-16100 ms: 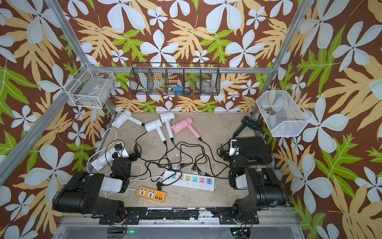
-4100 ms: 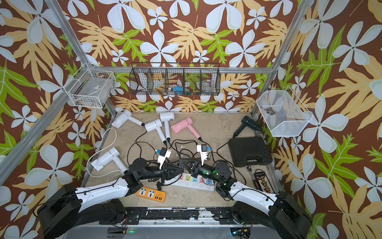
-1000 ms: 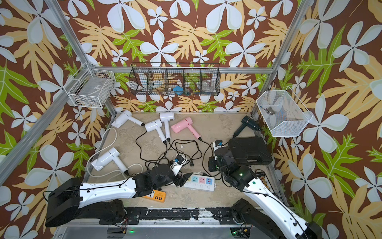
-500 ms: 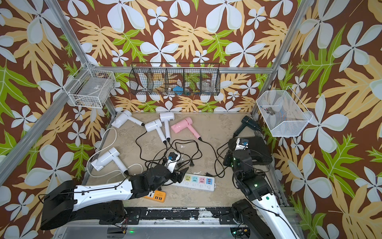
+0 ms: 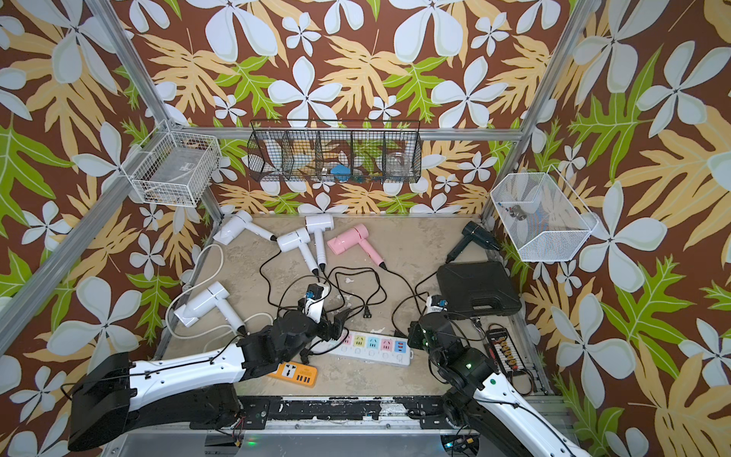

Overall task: Charge the blow dryers
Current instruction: Insert the plug into the socket.

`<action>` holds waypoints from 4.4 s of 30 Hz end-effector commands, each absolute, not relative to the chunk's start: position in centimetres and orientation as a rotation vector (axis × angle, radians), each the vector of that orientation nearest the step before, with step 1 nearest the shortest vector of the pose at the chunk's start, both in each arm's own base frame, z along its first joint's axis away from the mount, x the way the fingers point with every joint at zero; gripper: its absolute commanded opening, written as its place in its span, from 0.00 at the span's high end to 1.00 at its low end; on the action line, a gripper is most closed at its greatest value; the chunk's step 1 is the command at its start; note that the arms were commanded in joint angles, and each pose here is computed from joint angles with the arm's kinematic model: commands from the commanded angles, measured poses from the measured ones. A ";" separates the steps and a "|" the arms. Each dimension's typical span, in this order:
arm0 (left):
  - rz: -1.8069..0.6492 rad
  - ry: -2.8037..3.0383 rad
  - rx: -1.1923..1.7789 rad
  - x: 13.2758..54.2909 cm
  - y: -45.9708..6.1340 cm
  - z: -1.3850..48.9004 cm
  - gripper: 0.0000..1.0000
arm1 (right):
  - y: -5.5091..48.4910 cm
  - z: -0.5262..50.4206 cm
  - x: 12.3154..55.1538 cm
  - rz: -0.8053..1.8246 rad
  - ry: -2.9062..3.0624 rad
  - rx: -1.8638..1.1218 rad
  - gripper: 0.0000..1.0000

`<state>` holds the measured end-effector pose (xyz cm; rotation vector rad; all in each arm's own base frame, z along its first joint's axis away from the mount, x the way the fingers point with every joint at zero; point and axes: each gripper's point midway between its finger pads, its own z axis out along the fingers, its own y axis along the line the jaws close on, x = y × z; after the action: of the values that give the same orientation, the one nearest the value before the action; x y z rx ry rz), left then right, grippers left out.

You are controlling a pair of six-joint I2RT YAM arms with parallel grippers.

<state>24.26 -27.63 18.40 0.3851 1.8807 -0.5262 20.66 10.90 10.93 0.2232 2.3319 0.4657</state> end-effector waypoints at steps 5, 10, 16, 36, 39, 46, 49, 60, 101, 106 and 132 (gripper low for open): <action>-0.536 1.869 0.352 24.5 -27.5 18.8 0.09 | 13.3 11.2 19.9 0.455 2.315 0.187 1.00; -0.513 1.866 0.324 24.7 -26.9 18.9 0.09 | 15.6 10.8 19.2 0.418 2.328 0.124 1.00; -0.489 1.890 0.246 25.7 -25.4 18.6 0.07 | 18.3 10.3 19.0 0.427 2.329 0.075 1.00; -0.503 1.939 0.128 27.3 -23.2 17.8 0.04 | 22.1 9.1 19.1 0.423 2.338 0.010 1.00; -0.502 1.939 0.126 27.4 -23.1 17.8 0.04 | 22.1 8.7 19.1 0.408 2.343 0.007 1.00; -0.505 1.939 0.129 27.3 -23.2 17.8 0.04 | 22.0 8.0 19.1 0.386 2.350 0.004 1.00; -0.505 1.939 0.128 27.3 -23.2 17.8 0.04 | 22.1 7.7 19.0 0.380 2.355 0.001 1.00; -0.513 1.934 0.129 27.3 -23.2 17.9 0.03 | 22.0 7.3 19.2 0.351 2.351 0.000 1.00; -0.466 1.920 0.066 27.5 -21.7 18.2 0.03 | 21.7 5.5 16.1 0.146 2.272 -0.057 1.00; -0.470 1.919 0.064 27.4 -21.7 18.3 0.03 | 20.9 5.6 16.2 0.185 2.253 -0.011 1.00; -0.480 1.909 0.061 27.3 -21.6 18.7 0.03 | 22.3 7.2 18.2 0.116 2.168 -0.017 1.00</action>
<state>27.26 -21.69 18.50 0.0717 1.9156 -0.4781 18.24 22.77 7.37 -0.0008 2.1693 0.1550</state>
